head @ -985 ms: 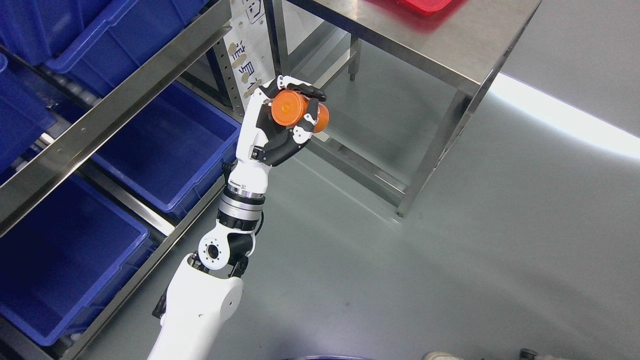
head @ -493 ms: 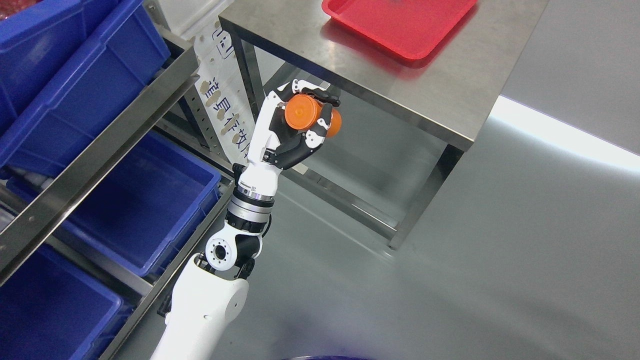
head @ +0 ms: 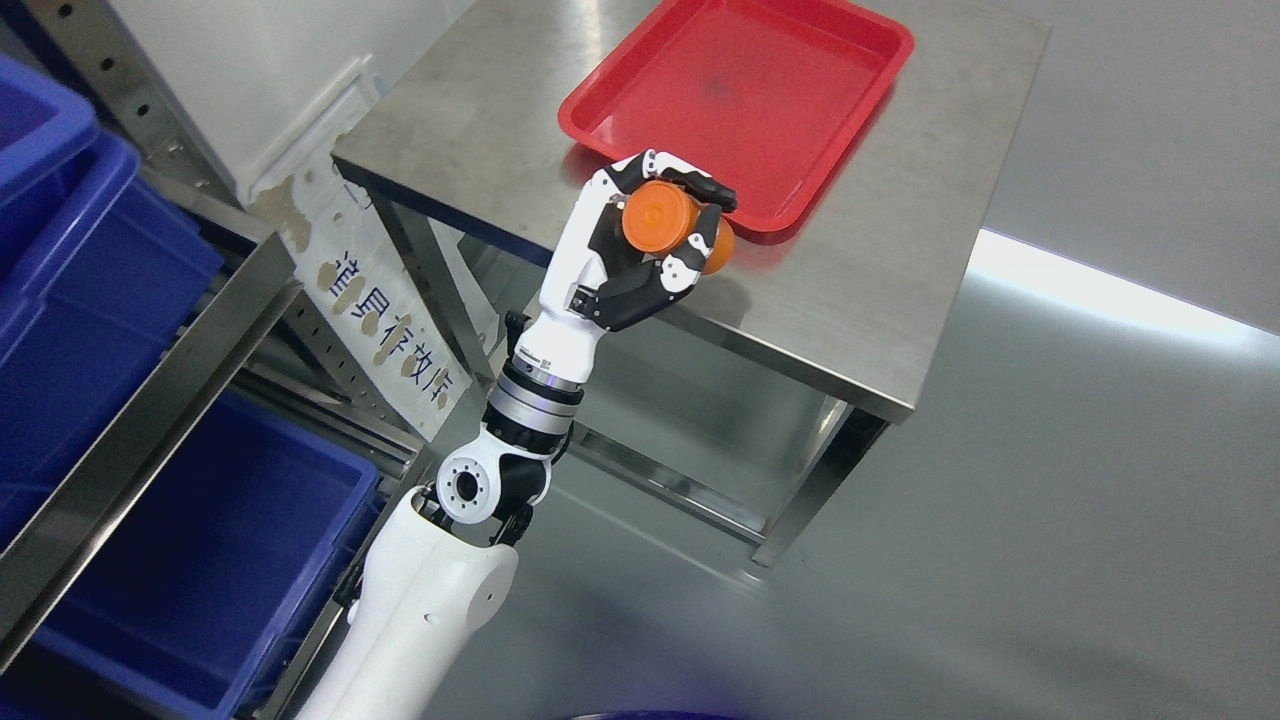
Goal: Grab orange capacitor from left shelf to right desk
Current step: 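Carry the capacitor in the left hand toward the red tray on the table, then lower the capacitor upright into the red tray and open the left hand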
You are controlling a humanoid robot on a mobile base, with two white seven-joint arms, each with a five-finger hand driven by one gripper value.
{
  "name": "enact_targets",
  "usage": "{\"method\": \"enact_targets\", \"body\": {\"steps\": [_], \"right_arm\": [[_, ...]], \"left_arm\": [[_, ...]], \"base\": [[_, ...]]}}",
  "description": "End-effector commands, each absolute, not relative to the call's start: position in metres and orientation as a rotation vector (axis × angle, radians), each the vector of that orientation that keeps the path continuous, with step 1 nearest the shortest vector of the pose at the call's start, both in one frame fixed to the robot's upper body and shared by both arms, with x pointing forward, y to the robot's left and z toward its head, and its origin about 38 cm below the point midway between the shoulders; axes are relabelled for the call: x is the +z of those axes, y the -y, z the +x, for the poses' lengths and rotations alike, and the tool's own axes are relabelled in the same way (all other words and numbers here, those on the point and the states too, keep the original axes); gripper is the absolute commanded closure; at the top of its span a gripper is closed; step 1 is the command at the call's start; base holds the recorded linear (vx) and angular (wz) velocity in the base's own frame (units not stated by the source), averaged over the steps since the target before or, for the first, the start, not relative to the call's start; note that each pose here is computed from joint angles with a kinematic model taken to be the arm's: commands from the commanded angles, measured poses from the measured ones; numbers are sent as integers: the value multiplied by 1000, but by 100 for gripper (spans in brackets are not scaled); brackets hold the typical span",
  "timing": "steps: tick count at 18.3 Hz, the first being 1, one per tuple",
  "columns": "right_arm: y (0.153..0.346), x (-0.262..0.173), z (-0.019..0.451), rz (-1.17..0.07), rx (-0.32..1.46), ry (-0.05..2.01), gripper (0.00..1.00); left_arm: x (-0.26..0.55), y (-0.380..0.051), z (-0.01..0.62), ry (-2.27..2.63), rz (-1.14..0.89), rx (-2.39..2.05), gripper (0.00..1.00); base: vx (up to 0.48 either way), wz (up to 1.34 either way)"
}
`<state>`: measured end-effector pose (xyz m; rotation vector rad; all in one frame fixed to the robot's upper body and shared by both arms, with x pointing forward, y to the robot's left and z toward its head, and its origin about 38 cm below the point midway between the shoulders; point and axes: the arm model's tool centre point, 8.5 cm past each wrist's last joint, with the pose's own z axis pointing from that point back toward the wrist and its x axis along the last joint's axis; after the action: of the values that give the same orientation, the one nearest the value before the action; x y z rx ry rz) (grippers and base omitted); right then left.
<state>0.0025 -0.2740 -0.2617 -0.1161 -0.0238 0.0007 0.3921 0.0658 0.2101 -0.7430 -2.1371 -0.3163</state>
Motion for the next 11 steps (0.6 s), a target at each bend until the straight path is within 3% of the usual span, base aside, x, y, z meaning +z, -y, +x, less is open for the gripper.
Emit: {"method": "enact_targets", "body": {"steps": [1,11], "right_arm": [[285,-261,-4,-134,-8,21,0],[285,-261,-4,-134,-8,22,0]], "left_arm": [[232,-38,414,1997,-776,-459,98],[244,-35,488,1817,-596,-575,98]], "base": [[250,-300],[168,-123]]}}
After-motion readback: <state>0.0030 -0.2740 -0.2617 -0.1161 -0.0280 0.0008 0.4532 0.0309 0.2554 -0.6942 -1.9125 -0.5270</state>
